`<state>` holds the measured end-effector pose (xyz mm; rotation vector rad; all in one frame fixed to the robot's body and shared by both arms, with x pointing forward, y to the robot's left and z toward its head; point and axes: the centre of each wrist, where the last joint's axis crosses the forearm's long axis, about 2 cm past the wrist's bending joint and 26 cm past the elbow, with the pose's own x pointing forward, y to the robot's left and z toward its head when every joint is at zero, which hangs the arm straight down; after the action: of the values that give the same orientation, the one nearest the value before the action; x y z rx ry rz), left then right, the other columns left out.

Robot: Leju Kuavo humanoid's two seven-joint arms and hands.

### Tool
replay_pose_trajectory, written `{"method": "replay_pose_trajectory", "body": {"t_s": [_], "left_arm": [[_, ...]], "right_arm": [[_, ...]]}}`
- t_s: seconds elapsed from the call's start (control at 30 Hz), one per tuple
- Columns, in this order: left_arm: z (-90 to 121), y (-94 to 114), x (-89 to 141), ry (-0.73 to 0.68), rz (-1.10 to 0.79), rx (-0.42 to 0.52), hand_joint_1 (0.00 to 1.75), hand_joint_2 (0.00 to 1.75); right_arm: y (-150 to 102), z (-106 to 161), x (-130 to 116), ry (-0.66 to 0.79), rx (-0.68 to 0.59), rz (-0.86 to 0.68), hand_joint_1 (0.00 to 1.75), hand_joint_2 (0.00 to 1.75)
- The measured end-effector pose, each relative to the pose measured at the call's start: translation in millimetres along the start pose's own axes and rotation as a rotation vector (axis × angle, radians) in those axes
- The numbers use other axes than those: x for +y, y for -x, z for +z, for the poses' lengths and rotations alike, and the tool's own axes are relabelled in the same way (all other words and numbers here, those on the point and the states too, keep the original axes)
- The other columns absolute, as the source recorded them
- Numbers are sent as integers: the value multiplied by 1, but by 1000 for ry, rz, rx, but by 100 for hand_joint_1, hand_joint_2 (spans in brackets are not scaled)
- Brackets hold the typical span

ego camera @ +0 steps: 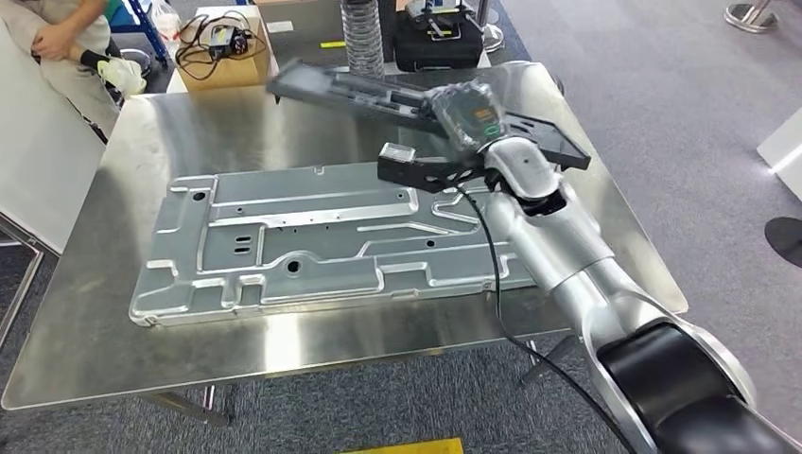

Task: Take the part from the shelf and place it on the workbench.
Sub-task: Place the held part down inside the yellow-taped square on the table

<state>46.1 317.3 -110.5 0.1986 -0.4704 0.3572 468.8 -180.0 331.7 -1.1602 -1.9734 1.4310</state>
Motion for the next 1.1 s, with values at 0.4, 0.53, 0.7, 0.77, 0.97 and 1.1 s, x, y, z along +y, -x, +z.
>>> {"method": "replay_pose_trajectory", "body": {"t_s": [0.4,0.53,0.7,0.77,0.97,1.1], "left_arm": [[-1,0,7,-4,-12,-10,0,175],[-1,-1,7,-5,-20,-48,0,175],[-1,-1,4,-8,-43,-84,0,175],[-1,-1,4,-10,-47,-86,0,175],[-1,-2,3,-13,-94,-90,0,175],[-1,-3,2,-7,-104,-93,0,175]], "right_arm": [[-48,-8,53,-342,-91,90,175,175],[-73,-4,68,-379,-171,114,175,175],[-95,4,82,-327,-250,79,175,175],[-98,7,85,-315,-262,70,175,175],[-117,29,108,-192,-334,7,175,175],[-124,33,112,-177,-346,-11,175,175]]}}
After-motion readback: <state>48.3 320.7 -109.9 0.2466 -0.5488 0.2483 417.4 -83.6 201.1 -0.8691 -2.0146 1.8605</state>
